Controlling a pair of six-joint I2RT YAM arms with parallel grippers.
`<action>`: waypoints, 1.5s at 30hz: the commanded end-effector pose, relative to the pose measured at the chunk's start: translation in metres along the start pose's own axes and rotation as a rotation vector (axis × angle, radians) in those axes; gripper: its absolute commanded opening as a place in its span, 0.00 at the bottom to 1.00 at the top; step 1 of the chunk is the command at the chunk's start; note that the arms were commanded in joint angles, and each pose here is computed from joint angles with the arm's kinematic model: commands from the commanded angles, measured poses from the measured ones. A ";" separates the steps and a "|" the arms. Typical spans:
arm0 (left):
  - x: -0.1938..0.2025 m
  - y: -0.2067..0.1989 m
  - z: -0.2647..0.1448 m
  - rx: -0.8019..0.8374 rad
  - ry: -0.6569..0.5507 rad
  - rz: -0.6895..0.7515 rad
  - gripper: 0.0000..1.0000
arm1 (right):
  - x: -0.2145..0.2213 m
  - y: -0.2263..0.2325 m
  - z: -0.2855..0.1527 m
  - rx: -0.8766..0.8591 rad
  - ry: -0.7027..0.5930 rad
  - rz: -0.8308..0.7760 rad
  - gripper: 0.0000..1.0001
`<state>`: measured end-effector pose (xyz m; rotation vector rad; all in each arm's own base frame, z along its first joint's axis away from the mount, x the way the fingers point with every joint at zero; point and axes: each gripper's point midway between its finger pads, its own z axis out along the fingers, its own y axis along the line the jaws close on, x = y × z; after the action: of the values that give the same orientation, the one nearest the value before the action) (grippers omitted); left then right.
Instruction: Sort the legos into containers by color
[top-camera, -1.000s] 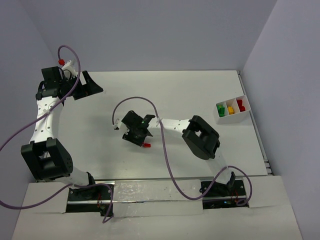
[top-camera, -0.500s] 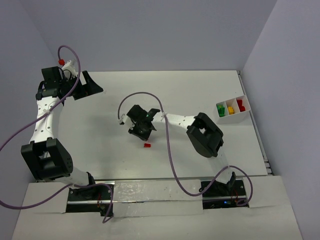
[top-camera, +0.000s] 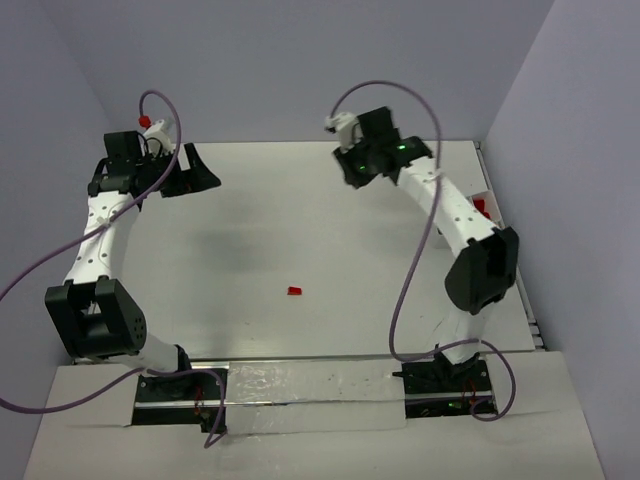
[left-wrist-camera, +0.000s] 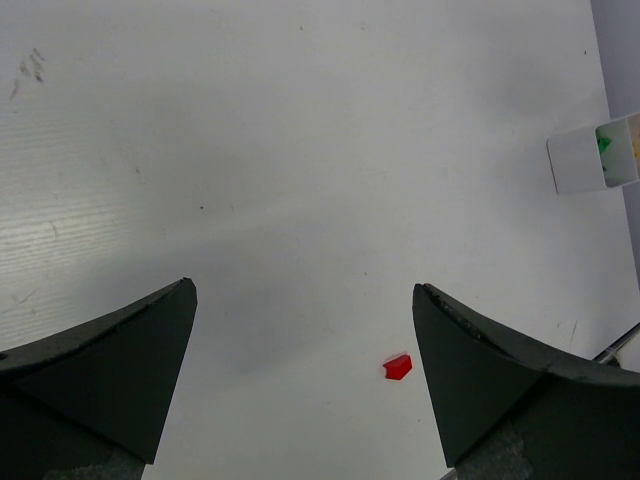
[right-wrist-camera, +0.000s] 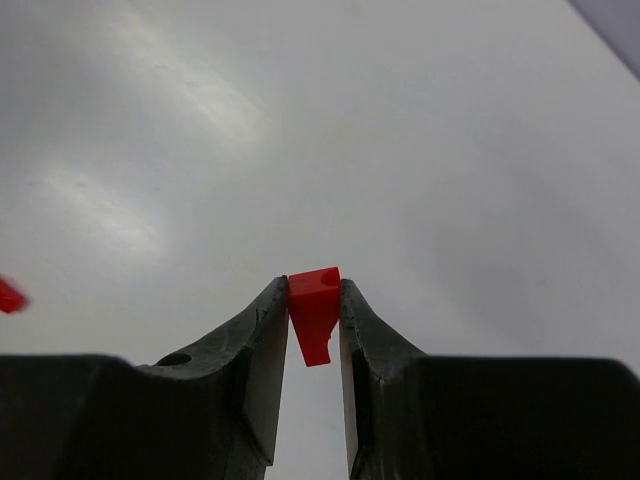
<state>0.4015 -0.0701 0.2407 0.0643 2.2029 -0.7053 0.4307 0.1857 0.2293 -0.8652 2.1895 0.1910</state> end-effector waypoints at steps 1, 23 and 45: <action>-0.026 -0.016 0.006 0.005 -0.068 0.102 0.99 | 0.053 -0.084 -0.055 0.149 0.099 0.060 0.17; -0.032 -0.012 0.029 -0.005 -0.035 0.108 0.99 | 0.205 -0.232 -0.091 0.367 0.390 0.258 0.14; -0.037 -0.013 0.028 -0.003 -0.040 0.099 0.99 | 0.220 -0.235 -0.091 0.409 0.436 0.270 0.68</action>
<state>0.4320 -0.0879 0.2342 0.1279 2.2150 -0.6599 0.4128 -0.1428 0.1535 -0.4171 2.6701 -0.3231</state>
